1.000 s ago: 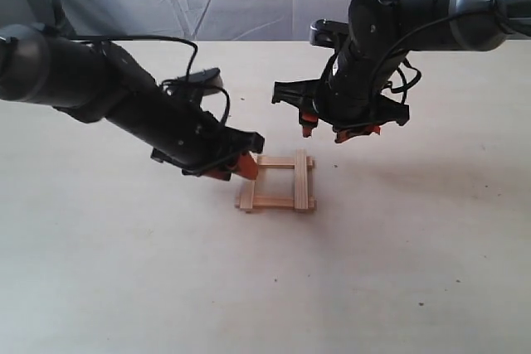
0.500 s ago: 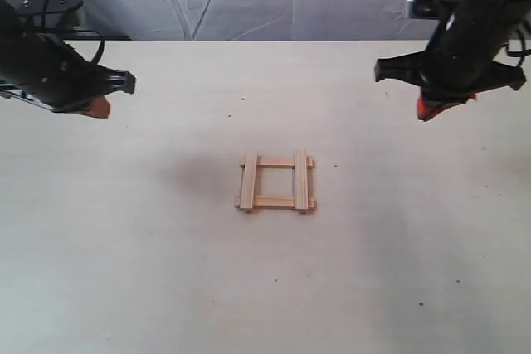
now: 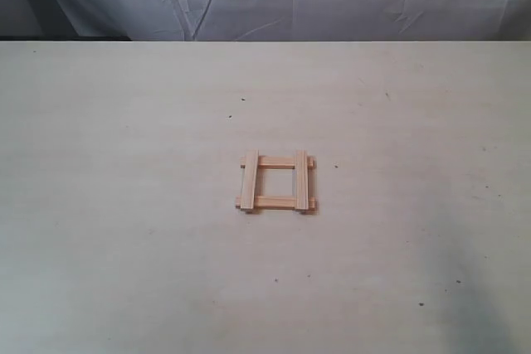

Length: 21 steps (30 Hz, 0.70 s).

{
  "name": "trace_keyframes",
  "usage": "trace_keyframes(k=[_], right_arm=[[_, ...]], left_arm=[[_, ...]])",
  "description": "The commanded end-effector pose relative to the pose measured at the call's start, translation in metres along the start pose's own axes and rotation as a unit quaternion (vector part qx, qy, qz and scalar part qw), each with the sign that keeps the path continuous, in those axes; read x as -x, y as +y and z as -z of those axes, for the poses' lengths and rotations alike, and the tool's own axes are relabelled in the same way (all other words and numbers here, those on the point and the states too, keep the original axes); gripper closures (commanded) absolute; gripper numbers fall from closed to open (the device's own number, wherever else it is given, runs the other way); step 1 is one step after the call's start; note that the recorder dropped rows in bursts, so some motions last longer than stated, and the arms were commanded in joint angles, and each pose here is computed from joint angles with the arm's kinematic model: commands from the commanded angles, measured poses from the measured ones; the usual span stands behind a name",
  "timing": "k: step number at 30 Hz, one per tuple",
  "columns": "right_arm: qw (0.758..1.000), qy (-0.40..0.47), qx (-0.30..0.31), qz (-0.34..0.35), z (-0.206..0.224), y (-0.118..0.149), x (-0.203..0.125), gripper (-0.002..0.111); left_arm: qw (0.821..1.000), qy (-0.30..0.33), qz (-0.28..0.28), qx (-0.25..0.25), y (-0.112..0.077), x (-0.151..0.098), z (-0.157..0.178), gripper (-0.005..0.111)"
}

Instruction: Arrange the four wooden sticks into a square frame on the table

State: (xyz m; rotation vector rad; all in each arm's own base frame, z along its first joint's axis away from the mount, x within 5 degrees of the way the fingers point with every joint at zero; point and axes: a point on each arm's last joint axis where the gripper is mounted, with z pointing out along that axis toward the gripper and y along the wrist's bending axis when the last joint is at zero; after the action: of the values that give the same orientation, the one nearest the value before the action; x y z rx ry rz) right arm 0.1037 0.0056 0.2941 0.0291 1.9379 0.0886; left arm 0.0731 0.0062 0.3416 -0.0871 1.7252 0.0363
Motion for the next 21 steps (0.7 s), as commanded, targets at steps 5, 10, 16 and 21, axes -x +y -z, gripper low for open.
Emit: trace_keyframes(k=[5,10,16,21], right_arm=[[0.996,-0.088,0.015,-0.016,0.036,-0.002,-0.028,0.108],[0.994,-0.104,0.017,-0.016,0.042,-0.002,-0.028,0.108],[0.992,-0.125,0.018,-0.015,0.039,-0.002,-0.032,0.108],[0.991,-0.136,0.016,-0.012,0.035,-0.004,-0.053,0.108]], left_arm=[[0.999,-0.049,-0.003,0.011,0.004,-0.016,0.044,0.107],[0.998,-0.055,-0.003,0.011,0.004,-0.016,0.046,0.107],[0.998,-0.055,-0.003,0.011,0.004,-0.016,0.046,0.107],[0.998,-0.055,-0.006,0.013,0.005,-0.016,0.046,0.107]])
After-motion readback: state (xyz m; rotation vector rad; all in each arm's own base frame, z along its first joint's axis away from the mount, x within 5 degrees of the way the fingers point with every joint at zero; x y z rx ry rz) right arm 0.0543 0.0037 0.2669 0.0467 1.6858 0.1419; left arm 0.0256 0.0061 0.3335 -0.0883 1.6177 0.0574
